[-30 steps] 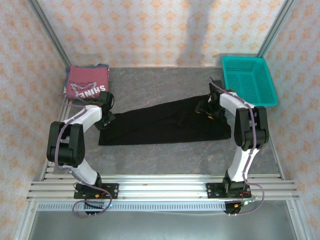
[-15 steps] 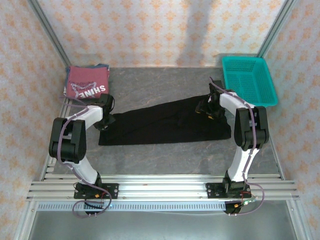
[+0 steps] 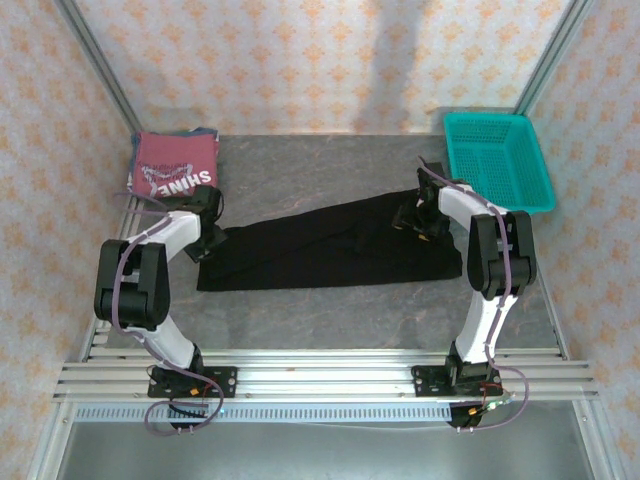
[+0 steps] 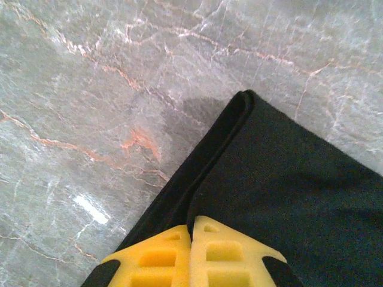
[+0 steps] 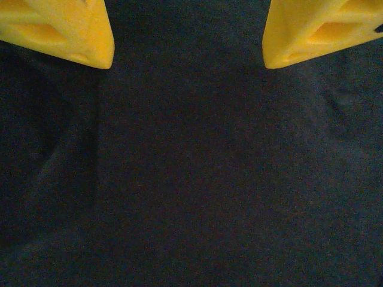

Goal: Fold and stack the t-shirts

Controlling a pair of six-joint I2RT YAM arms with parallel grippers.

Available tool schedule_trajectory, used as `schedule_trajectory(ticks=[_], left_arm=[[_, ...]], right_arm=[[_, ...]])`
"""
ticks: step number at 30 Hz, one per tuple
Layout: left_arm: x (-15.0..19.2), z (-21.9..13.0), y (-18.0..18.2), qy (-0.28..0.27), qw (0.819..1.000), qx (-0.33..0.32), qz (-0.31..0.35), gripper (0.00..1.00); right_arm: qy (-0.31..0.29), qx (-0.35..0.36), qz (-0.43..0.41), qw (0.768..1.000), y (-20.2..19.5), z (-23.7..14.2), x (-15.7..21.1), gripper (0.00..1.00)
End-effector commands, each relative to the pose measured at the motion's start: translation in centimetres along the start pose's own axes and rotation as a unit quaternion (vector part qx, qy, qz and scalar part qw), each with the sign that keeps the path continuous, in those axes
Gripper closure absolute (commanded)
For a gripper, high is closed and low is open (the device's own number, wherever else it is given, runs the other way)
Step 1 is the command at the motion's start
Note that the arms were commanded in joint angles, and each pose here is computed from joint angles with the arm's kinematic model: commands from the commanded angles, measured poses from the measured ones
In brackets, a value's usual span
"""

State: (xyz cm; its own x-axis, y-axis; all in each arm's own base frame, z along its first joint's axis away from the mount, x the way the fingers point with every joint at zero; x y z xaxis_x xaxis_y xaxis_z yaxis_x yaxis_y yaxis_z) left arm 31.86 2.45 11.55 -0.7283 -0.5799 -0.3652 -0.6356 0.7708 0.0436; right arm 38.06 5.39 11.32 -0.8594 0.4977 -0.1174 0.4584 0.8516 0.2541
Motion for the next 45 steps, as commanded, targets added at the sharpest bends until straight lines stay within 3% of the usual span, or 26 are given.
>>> schedule_trajectory(ticks=[1, 15, 24, 30, 34, 38, 42, 45], left_arm=[[-1.9, -1.8, 0.2, -0.039, 0.999, 0.008, -0.006, 1.0], [-5.9, -1.2, -1.6, -0.046, 0.999, 0.018, 0.02, 1.0], [-8.1, 1.0, -3.0, -0.037, 0.997, -0.029, 0.054, 1.0], [-9.3, 2.1, -3.8, -0.016, 0.995, -0.063, 0.072, 0.89], [-9.6, -0.9, -2.3, -0.044, 0.994, -0.083, 0.05, 0.69], [-9.6, -6.5, -0.8, -0.095, 0.993, -0.069, 0.022, 0.57], [-8.1, -12.1, -1.9, -0.138, 0.989, -0.013, 0.049, 0.48], [-5.7, -14.5, -4.5, -0.139, 0.984, 0.061, 0.095, 0.47]], right_arm=[[0.011, 0.045, 0.003, 0.999, -1.4, 0.7, 0.4, 0.33], [0.024, 0.084, 0.001, 0.996, -2.4, 1.4, 0.8, 0.34], [0.028, 0.105, -0.001, 0.994, -3.0, 1.3, 1.0, 0.33], [0.021, 0.114, -0.006, 0.993, -3.1, 0.6, 0.9, 0.33], [0.008, 0.1, -0.006, 0.995, -2.6, -0.6, 0.6, 0.33], [-0.018, 0.057, -0.011, 0.998, -1.4, -2.7, 0.1, 0.31], [-0.051, -0.015, -0.028, 0.998, 0.7, -6.2, -0.2, 0.29], [-0.05, -0.05, -0.038, 0.997, 2.2, -8.2, 0.4, 0.29]])
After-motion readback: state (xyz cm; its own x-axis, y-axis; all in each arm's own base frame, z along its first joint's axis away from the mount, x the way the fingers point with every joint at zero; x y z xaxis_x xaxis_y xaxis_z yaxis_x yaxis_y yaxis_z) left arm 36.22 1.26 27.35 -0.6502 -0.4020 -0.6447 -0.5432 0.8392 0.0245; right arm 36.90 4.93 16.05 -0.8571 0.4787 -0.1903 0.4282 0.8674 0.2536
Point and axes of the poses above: each hand's point on the last joint's axis, 136 mm out from that joint toward the fingers, its own z axis out along the fingers, its own y axis along the line the jaws close on, x = y × z, the point moved 8 cm from there along -z, back along the fingers, and after that the axes turned 9 degrees about z, right-handed, at the moved point
